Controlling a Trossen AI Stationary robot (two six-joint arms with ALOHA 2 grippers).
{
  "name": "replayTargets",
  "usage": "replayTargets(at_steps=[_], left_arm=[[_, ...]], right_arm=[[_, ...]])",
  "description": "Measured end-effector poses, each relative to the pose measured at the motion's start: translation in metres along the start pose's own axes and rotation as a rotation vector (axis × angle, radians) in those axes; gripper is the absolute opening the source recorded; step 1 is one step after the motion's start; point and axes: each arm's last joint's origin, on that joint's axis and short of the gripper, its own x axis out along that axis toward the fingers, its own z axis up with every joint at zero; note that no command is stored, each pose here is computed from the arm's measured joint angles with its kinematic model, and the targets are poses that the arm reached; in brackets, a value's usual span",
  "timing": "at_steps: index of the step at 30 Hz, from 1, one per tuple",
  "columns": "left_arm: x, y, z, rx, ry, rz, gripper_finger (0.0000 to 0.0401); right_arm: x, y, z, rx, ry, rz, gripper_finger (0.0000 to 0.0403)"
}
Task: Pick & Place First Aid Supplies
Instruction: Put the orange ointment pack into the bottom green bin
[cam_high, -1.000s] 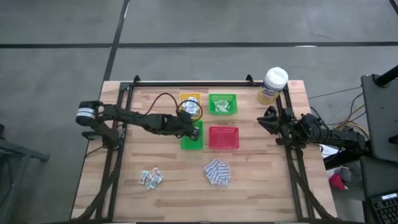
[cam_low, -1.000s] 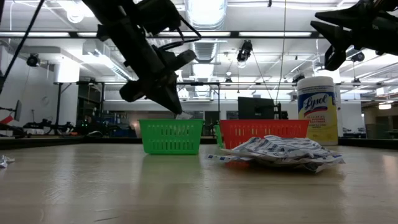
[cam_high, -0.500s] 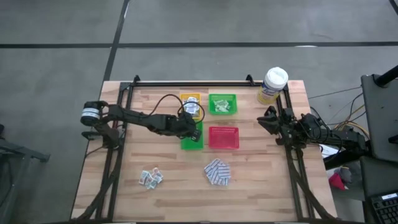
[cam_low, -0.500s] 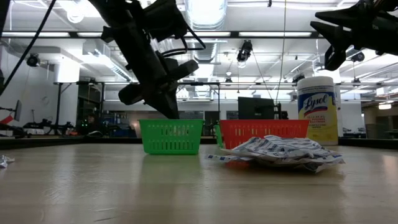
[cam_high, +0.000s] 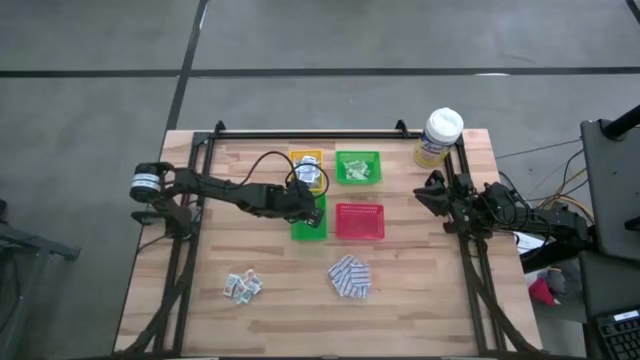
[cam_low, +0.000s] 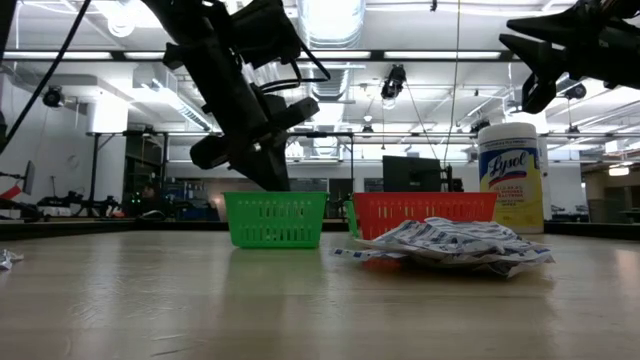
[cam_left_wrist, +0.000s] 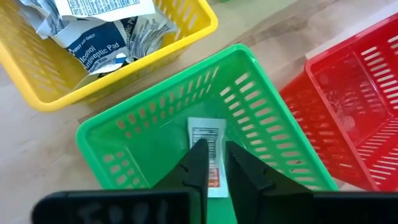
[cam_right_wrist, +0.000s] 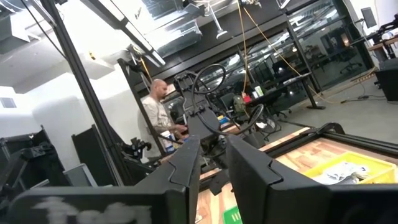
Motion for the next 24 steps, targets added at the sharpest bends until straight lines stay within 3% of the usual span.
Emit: replayTargets(at_steps=[7,15,20,24], left_arm=[[-0.019,-0.001,0.010,0.073,-0.018,-0.052,0.0081],[-0.074,0.001,0.016,0.311,0.138,-0.346,0.0081],[-0.102,0.013,0.008,0.317,0.294,-0.397,0.0081],[-0.117,0.021,-0.002,0.201,0.450,-0.379,0.0081]], right_arm=[[0.000,0.000,0.000,0.000,0.000,0.000,0.0068],[0.000,0.000,0.000,0.000,0.000,0.000,0.0078],[0.000,0.000,0.000,-0.005,0.000,0.000,0.0084],[0.000,0.000,0.000,-0.007,0.000,0.000,0.0084]])
